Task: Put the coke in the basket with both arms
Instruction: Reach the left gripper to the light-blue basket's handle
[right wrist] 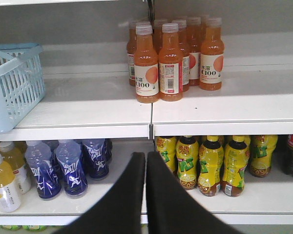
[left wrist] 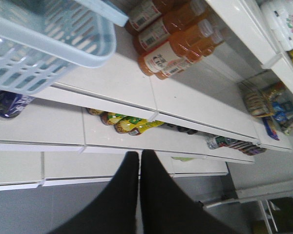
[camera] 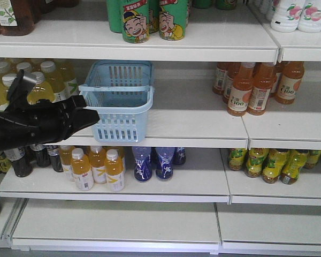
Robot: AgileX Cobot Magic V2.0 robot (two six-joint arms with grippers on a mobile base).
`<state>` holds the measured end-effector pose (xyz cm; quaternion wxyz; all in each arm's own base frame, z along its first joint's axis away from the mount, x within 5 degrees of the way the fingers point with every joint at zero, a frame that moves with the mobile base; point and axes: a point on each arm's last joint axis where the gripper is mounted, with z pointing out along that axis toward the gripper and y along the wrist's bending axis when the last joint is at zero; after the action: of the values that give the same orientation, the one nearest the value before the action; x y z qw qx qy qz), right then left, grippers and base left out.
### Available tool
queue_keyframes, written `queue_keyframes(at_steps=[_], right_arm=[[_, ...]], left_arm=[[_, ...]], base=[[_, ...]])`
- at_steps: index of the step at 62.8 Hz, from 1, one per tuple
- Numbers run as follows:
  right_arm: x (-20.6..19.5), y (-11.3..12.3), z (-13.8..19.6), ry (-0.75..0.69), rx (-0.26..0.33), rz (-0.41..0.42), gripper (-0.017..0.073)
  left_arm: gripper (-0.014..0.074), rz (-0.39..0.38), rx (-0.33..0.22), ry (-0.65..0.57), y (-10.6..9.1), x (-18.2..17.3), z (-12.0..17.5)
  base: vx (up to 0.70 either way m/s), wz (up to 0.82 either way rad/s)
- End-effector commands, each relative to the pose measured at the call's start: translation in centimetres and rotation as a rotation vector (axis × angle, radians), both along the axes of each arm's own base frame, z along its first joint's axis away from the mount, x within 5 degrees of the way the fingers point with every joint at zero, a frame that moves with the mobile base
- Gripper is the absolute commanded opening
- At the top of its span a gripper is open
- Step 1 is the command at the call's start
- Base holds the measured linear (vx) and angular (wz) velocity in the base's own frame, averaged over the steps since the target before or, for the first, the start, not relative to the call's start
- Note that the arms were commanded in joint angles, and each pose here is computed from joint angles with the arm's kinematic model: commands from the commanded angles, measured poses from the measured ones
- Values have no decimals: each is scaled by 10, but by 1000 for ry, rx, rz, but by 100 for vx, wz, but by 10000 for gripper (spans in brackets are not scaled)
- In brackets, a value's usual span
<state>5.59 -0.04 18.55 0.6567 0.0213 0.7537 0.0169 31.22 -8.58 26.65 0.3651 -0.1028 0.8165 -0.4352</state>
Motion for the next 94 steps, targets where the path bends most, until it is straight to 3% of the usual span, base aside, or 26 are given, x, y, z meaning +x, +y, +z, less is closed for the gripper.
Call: queue_keyframes(at_steps=[1,9,16,25,34,40,52,81,94], right_arm=[[0,0,4,-81,-17,-1,-5],[0,0,4,-81,-17,-1,-5],[0,0,4,-81,-17,-1,-5],[0,0,4,-81,-17,-1,-5],[0,0,4,-81,-17,-1,-5],[0,0,4,-81,-17,-1,-5],[0,0,4,-81,-17,-1,-5],[0,0,4,-81,-14,-2,-5],[0,0,4,-81,-14,-2,-5]], left_arm=[[-4,-29,-119,-84,-7,13,33],[25,-29,-122,-118,-9,25,42],[115,-1,-109,-128,-7,29,45],[368,99,-72,-105,1,35,42],[616,194,-143,-19,5,37,39],[682,207,-155,0,6,39,37],[668,190,-162,24,4,42,29],[514,254,-145,64,8,49,18],[486,280,-200,128,6,59,9]], base=[[0,0],[0,0],[0,0],[0,0],[0,0],[0,0],[0,0],[0,0],[0,0]])
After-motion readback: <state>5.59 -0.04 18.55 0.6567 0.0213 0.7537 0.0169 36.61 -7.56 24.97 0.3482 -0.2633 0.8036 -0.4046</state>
